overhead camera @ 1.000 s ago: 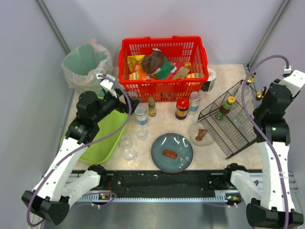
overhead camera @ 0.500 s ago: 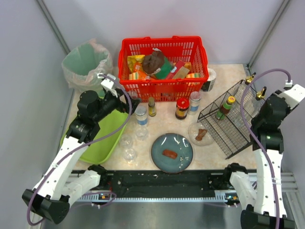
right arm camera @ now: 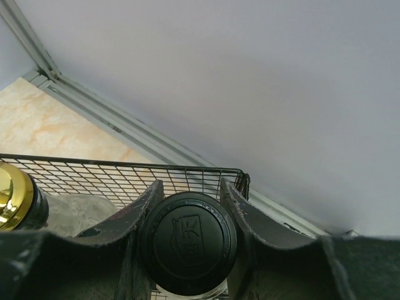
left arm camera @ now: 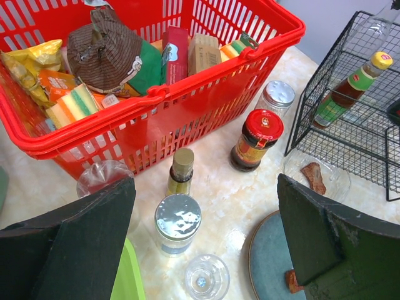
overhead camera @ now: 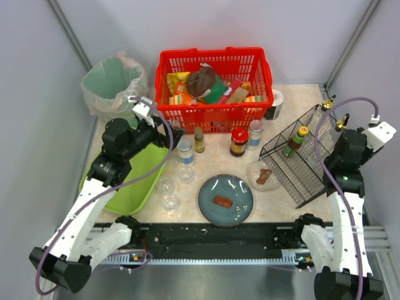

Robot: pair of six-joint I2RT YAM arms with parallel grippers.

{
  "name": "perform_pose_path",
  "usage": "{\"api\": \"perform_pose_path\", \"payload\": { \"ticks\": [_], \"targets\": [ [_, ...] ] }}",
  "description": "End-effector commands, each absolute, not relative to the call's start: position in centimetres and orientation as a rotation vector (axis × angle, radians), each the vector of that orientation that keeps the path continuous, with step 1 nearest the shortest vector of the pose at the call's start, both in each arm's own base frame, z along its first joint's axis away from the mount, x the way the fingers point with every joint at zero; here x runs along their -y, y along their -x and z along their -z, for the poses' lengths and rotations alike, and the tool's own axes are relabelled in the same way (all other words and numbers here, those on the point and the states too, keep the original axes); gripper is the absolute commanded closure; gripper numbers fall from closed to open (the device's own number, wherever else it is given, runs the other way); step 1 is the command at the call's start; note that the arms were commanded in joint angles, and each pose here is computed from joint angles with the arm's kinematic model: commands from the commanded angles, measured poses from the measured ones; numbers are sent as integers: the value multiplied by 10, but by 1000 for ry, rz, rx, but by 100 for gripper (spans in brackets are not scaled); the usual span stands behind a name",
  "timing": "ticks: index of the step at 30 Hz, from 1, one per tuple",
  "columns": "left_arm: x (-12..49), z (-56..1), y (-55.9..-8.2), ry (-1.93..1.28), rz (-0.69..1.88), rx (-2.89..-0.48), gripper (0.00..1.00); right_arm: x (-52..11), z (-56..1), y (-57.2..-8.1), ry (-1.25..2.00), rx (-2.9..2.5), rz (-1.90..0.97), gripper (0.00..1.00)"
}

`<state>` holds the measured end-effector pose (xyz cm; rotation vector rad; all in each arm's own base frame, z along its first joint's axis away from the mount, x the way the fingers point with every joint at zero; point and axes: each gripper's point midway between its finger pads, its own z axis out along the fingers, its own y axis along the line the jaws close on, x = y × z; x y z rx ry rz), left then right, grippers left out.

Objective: Clear the kitchen counter

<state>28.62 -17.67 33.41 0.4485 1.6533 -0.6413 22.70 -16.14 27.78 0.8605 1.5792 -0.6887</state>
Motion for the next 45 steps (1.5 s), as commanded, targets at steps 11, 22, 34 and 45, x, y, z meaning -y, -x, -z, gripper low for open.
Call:
{"api": "perform_pose_path", "payload": {
  "ticks": [11,22,34,45],
  "targets": [
    [180,-347,-290,-444,651,-1619,2,167,-288,-222,-979,-1466,652,76],
    [184,-342,-292,-446,669,-1638,2,164,-258,-224,-1020,-1508,628,66],
    [185,-341,-294,-439,671,-1648,2,158,-275,-221,-991,-1514,592,25],
    [182,-335,-295,-431,652,-1673,2,135,-331,-213,-923,-1515,425,27]
  ]
}}
